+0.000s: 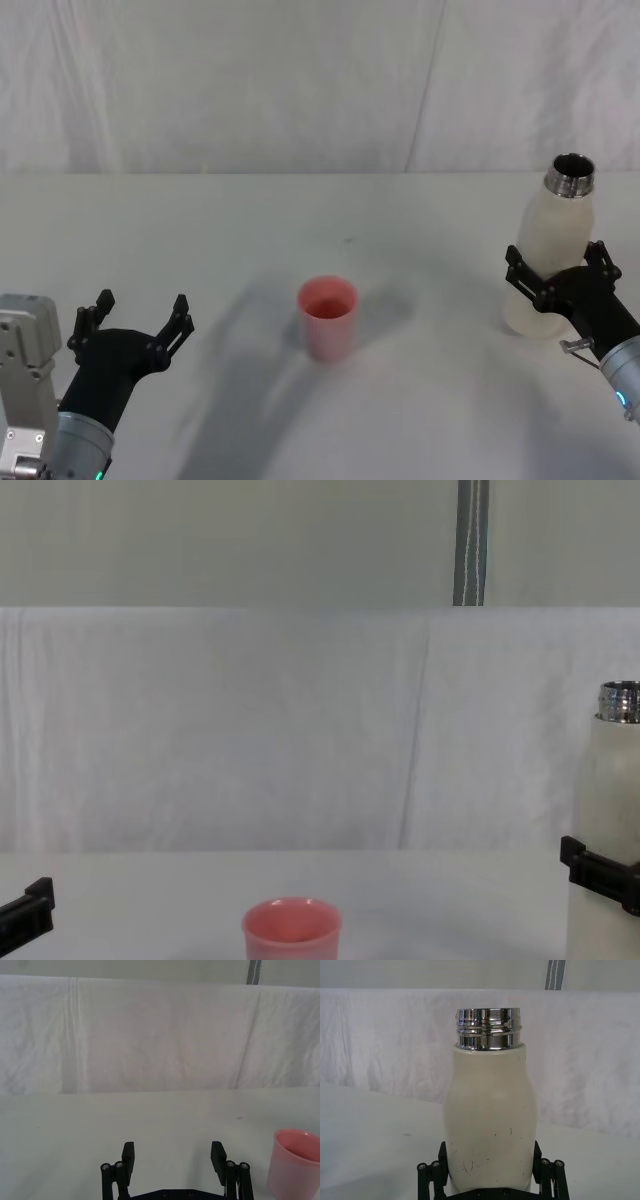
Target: Grasp the thermos with one hand and pour water into the cup lid.
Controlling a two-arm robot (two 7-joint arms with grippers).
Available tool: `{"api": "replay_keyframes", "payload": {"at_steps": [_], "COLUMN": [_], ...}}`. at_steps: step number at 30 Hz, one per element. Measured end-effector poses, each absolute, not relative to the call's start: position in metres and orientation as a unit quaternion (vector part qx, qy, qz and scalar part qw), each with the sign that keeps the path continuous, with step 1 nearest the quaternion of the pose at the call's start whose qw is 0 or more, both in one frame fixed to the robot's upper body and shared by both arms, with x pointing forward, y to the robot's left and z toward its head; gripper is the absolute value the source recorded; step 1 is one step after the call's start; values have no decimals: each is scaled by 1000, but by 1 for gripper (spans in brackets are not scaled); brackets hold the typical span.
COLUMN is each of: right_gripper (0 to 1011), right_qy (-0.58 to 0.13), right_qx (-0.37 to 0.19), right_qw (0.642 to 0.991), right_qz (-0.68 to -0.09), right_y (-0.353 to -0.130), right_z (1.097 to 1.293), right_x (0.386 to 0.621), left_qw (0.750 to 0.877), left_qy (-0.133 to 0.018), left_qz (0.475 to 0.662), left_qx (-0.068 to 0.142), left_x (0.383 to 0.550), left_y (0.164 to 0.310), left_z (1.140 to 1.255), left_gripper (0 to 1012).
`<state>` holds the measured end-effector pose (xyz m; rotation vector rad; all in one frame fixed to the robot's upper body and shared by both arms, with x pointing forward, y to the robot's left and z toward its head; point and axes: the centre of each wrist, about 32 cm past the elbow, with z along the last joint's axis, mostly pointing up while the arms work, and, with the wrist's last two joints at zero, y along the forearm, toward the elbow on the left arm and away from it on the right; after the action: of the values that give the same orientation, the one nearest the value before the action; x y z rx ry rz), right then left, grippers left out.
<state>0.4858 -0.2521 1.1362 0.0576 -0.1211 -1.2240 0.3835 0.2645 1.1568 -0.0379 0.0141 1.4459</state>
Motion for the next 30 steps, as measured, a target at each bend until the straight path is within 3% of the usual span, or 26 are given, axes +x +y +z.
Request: {"api": "replay_keyframes", "payload": {"at_steps": [30], "right_gripper": [950], "right_qy": [-44], "right_qx": [36], "right_qw": [818], "right_qz": [-572], "right_y": [-248], "right_z": [1127], "right_x": [487], "left_qw": [750], "left_qy": [6], "left_qz": [662], "left_qx": [-17], "left_x": [384], "left_y": [265], "left_z": [1157], "left_gripper": [1001]}}
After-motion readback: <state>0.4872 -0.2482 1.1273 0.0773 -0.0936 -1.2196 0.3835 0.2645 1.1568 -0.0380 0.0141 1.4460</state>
